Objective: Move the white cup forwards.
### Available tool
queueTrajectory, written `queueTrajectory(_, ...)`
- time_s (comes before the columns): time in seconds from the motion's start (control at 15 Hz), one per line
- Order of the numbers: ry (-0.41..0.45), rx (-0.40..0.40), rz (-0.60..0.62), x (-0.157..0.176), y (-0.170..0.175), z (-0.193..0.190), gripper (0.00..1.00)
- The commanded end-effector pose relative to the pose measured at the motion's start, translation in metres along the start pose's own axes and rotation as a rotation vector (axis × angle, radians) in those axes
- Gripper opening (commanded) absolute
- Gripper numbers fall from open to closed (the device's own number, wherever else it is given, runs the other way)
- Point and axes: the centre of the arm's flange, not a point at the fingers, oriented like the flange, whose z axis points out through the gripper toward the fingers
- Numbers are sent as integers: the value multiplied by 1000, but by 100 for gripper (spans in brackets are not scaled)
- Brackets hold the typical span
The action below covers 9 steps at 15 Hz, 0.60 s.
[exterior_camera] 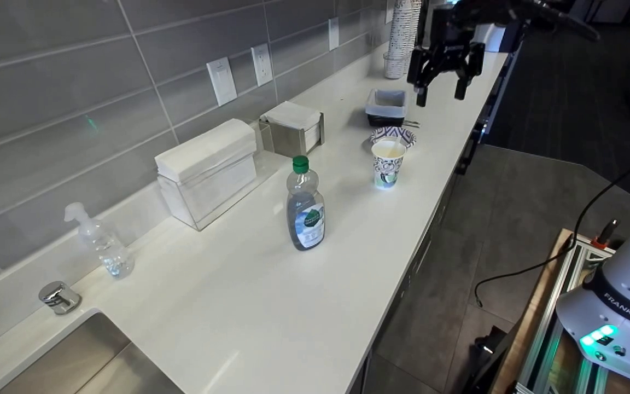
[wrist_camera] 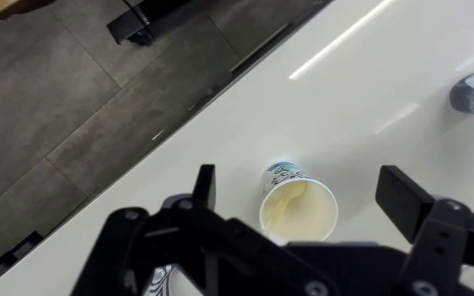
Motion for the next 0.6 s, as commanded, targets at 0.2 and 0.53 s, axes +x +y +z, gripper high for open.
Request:
queueTrajectory(0.2,11,-149,-84,-6,29,-86,100)
queueTrajectory(0.53,16,-181,-94,-4,26,-97,100)
